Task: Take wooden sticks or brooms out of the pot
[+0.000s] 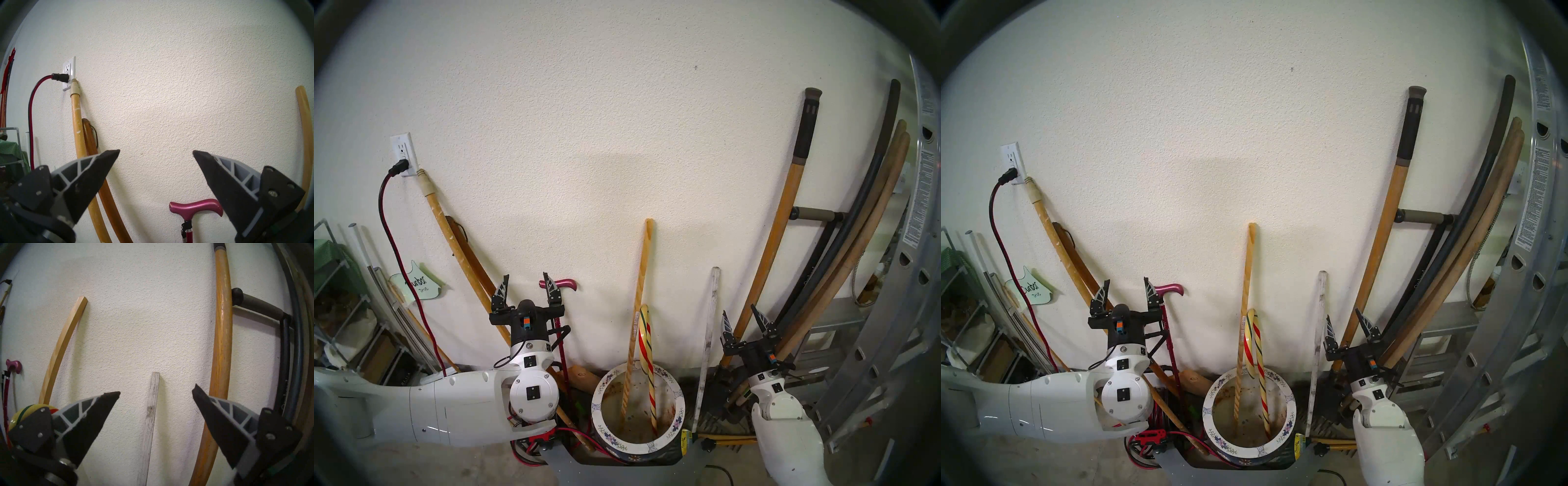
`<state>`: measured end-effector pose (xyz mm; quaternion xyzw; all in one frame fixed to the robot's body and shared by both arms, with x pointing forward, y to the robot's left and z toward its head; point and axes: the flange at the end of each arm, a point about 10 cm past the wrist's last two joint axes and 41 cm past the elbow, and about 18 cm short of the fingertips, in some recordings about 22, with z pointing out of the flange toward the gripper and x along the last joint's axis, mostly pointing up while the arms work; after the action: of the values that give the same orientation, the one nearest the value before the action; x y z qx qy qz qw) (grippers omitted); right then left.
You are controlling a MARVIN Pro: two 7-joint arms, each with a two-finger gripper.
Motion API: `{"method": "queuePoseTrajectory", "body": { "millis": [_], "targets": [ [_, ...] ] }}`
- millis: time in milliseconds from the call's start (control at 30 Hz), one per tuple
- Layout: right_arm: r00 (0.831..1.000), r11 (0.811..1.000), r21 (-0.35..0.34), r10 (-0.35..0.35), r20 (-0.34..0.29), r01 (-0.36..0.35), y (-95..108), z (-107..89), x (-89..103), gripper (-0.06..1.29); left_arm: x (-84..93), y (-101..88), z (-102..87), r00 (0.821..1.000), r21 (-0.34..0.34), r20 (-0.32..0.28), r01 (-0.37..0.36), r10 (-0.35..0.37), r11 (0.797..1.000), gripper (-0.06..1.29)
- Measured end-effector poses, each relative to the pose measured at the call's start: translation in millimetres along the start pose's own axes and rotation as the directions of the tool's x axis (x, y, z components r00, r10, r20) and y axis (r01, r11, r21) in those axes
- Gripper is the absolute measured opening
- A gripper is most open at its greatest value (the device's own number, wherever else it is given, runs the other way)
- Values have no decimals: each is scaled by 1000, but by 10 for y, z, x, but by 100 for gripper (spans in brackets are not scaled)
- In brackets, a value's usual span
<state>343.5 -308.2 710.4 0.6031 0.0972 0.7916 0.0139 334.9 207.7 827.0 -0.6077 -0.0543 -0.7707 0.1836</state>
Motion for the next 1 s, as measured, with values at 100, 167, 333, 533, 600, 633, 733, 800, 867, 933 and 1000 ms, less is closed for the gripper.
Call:
{"method": "queuePoseTrajectory", "body": {
  "millis": [100,167,333,533,600,633,733,800,867,933,1000],
  "targets": [
    [1000,1000,3,3,0,-3,-1,-10,-1,121,0,0,0,1000,0,0,0,0,1000,123],
    [1000,1000,3,4,0,-4,-2,-13,-1,121,0,0,0,1000,0,0,0,0,1000,123],
    [1000,1000,5,6,0,-6,-5,-18,-2,121,0,0,0,1000,0,0,0,0,1000,123],
    [1000,1000,5,9,-2,-9,-11,-18,-1,121,0,0,0,1000,0,0,0,0,1000,123],
    [1000,1000,4,10,-2,-10,-14,-14,0,121,0,0,0,1000,0,0,0,0,1000,123],
    [1000,1000,4,11,-3,-11,-15,-11,1,121,0,0,0,1000,0,0,0,0,1000,123],
    [1000,1000,12,20,-3,-20,-25,15,20,121,0,0,0,1000,0,0,0,0,1000,123],
    [1000,999,35,26,-6,-26,-52,47,58,121,0,0,0,1000,0,0,0,0,1000,123],
    [1000,998,61,29,-9,-29,-85,65,98,121,0,0,0,1000,0,0,0,0,1000,123],
    [999,995,90,35,-10,-34,-133,72,142,121,0,0,0,1000,0,0,0,0,1000,123],
    [999,991,126,42,-9,-41,-203,67,185,121,0,0,0,1000,0,0,0,0,1000,123]
  ]
}}
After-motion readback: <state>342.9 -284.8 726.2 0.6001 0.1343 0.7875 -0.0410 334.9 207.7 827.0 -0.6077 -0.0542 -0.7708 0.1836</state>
